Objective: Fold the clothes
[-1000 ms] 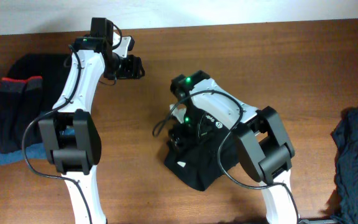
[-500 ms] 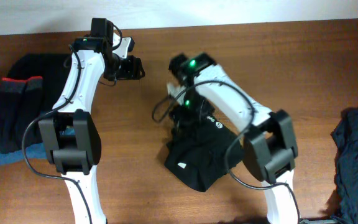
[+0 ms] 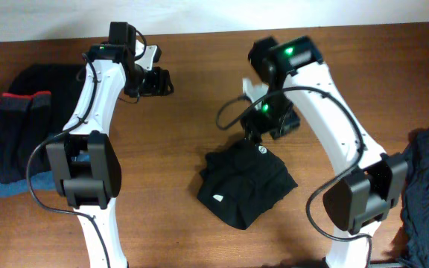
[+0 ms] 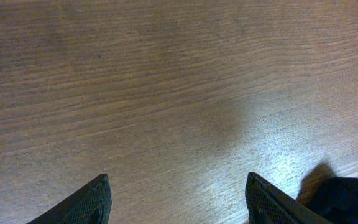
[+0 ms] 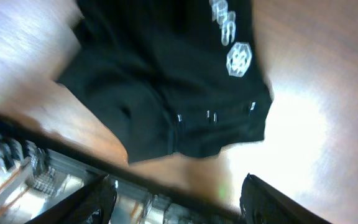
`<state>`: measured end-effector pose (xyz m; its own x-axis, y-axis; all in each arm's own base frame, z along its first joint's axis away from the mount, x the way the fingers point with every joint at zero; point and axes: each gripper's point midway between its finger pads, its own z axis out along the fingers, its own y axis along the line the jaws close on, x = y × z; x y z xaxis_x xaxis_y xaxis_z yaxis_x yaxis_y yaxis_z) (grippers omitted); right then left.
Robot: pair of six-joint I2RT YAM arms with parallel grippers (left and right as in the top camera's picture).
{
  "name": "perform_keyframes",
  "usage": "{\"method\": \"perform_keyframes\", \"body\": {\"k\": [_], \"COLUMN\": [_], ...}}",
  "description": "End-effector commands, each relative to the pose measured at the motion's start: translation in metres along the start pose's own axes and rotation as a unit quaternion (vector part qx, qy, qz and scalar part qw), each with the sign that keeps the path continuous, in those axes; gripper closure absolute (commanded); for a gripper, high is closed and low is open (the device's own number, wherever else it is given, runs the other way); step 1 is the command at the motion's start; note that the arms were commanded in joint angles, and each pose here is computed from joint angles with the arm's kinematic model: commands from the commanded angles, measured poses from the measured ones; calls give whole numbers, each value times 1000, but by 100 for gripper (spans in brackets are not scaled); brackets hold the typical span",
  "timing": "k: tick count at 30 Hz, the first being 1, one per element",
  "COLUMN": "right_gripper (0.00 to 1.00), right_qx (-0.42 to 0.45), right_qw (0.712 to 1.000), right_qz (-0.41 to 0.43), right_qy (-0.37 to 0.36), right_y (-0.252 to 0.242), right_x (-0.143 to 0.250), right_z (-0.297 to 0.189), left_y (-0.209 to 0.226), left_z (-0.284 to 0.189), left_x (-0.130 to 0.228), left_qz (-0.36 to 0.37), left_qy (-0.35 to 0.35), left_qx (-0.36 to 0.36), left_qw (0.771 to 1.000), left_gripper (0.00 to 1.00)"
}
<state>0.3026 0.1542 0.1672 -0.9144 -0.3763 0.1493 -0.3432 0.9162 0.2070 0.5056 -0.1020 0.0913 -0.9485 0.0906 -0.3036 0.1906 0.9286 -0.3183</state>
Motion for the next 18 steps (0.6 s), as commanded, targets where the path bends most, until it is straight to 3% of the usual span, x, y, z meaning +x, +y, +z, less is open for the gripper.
{"method": "perform_keyframes", "body": {"k": [1, 8, 11, 18], "right_gripper": [30, 29, 14, 19], "right_qx": [36, 71, 69, 62], "right_qw": [996, 984, 981, 979], "right_qz": [56, 105, 109, 113], "right_qy": [59, 129, 146, 158], "right_y": [-16, -41, -45, -54], "right_x": [33, 83, 95, 107], "right_z": [22, 46, 59, 118], "left_y": [4, 4, 4, 4], "left_z": [0, 0, 0, 0], "left_x": [-2, -2, -2, -2], "left_qz": [9, 9, 9, 9], "left_qy": [0, 0, 0, 0], "left_qx": [-6, -5, -6, -5], "left_qw": [1000, 1000, 1000, 1000], "left_gripper": [31, 31, 31, 31]}}
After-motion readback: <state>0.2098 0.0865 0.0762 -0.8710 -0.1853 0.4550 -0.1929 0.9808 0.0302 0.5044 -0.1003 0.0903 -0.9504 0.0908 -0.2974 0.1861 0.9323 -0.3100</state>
